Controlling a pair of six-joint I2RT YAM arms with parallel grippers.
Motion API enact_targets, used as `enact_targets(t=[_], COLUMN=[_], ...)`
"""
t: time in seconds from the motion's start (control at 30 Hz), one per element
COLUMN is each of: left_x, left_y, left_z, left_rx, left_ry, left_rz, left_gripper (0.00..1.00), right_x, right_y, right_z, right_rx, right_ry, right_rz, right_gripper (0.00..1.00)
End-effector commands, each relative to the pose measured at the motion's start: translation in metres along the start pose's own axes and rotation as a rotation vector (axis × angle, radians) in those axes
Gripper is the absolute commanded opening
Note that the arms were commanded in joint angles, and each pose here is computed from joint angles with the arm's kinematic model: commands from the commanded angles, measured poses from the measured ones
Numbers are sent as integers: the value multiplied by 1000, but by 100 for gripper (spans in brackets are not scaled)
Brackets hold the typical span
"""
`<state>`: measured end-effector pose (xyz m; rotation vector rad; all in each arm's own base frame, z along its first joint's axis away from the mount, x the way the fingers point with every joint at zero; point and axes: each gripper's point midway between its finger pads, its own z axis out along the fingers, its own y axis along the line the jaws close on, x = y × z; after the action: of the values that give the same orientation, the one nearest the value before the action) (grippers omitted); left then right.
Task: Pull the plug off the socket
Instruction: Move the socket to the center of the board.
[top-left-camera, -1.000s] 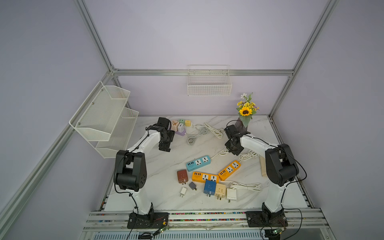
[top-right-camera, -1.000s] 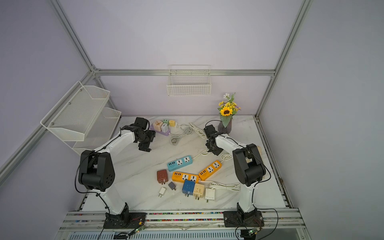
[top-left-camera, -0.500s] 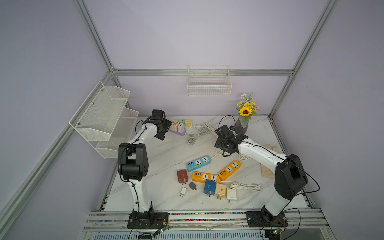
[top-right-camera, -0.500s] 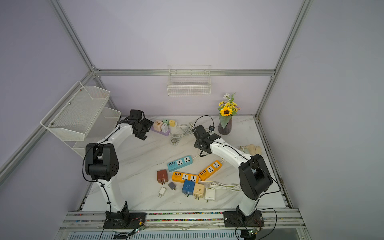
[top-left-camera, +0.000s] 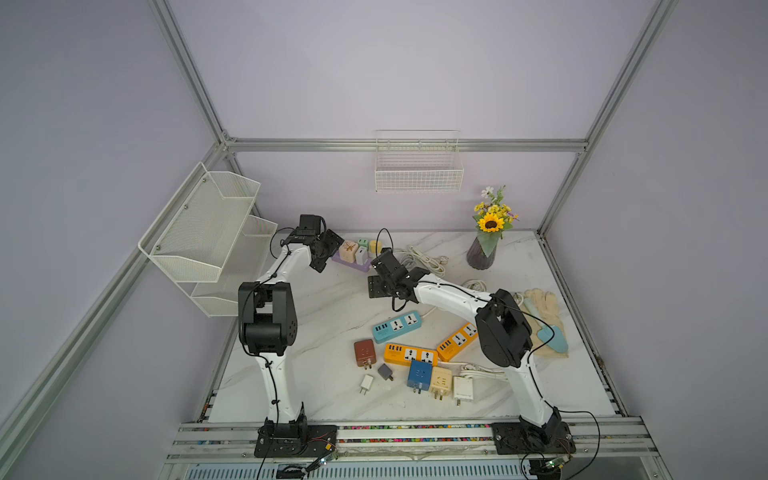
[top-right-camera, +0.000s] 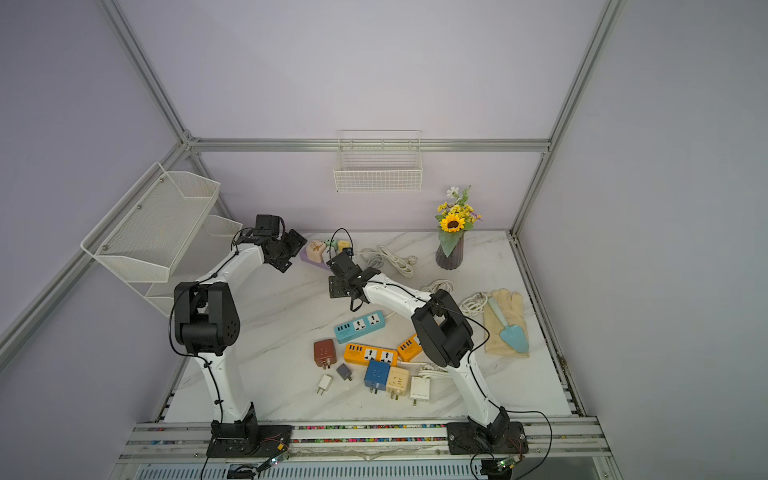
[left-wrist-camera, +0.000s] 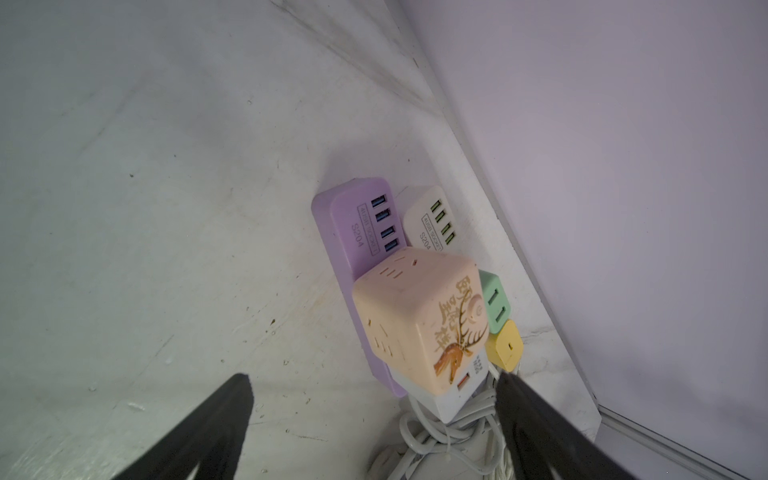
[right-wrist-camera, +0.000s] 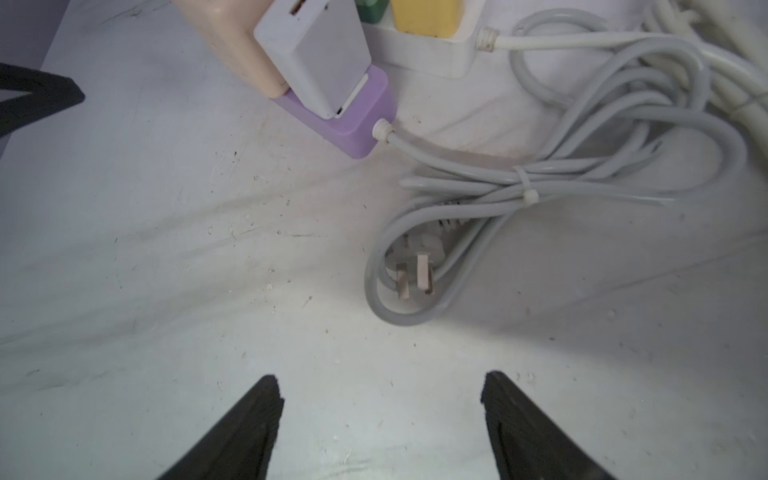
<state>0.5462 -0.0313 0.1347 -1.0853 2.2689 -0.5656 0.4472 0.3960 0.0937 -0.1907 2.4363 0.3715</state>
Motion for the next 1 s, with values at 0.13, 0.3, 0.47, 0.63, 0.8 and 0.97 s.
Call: enact_targets(t=[0.13, 0.3, 0.47, 0.63, 0.8, 0.97], left_x=[-1, 1, 4, 10, 21, 42], left_y=[-8, -4, 8, 26, 43, 41], left_z=[-27, -34, -39, -39, -37, -27], left_rx=[67, 61, 31, -36, -98, -100], left_ry=[-19, -20, -13, -2, 21, 76], left_rz=[-4, -34, -111, -231, -363, -432], left_gripper=[95, 96, 96, 95, 95, 96], right_x=[-12, -7, -3, -7, 7, 29], right_y=[-11, -16, -20, -16, -36, -57], right_z=[36, 54, 45, 4, -34, -65], right_rx=[127, 184, 217, 220, 244, 245], right_ry=[-41, -16, 1, -58, -48, -32], right_rz=[-16, -44, -70, -142, -141, -147], right_gripper=[76, 56, 17, 4, 0, 0])
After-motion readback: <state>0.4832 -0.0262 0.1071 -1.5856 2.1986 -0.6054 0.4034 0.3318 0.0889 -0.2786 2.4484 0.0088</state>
